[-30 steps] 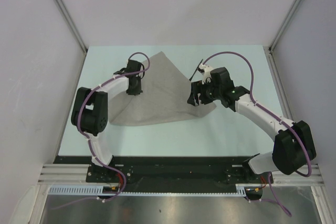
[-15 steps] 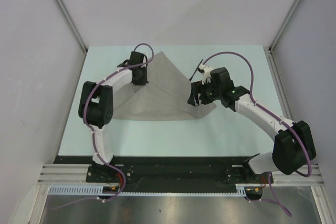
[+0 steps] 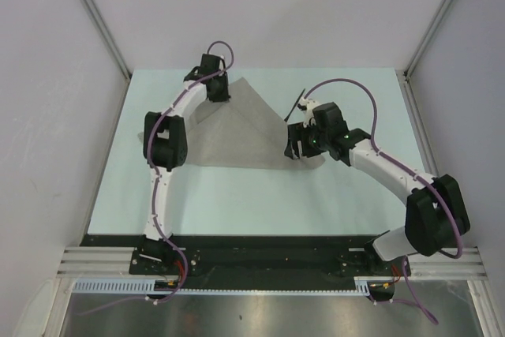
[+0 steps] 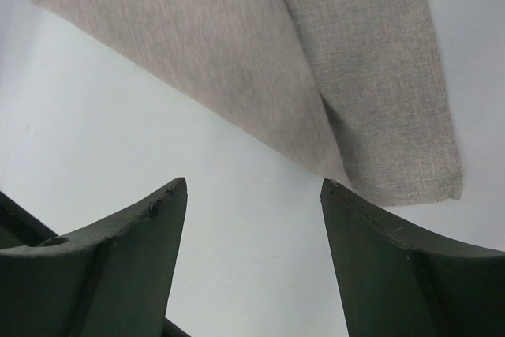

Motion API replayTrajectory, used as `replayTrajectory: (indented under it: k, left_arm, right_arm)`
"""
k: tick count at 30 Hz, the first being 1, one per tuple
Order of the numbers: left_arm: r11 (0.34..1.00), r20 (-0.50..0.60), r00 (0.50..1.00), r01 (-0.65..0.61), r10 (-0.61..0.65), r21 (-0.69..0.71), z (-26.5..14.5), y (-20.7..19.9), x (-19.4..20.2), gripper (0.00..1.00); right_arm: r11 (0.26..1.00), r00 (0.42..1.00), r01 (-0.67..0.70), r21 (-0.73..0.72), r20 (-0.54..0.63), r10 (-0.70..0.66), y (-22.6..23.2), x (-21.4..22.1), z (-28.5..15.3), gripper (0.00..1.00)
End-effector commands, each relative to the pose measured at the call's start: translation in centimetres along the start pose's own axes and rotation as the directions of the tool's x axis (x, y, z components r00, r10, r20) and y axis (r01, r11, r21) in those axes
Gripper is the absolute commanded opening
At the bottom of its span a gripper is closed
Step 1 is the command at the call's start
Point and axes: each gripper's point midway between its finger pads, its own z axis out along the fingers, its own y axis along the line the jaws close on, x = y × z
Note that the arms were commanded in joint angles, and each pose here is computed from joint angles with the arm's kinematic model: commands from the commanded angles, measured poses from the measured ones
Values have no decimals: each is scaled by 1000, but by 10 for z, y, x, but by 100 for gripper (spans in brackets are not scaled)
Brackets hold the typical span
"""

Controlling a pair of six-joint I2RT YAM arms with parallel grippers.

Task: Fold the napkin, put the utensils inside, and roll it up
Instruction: Fold the napkin

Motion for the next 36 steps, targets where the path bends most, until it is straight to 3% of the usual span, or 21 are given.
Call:
replayTrajectory:
  k: [1, 14, 36]
  left_arm:
    - [994, 71, 995, 56, -63, 92, 7, -11, -39, 0]
    - [933, 200, 965, 91, -169, 348, 25, -42, -81, 0]
    - [836, 324, 865, 175, -383, 520, 32, -39, -136, 0]
  right_arm:
    - [999, 998, -30, 37, 53, 28, -5, -22, 7, 74]
    - [993, 996, -89, 73, 22, 88, -16, -17, 40, 74]
    - [974, 985, -172, 144, 58, 165, -39, -25, 67, 73]
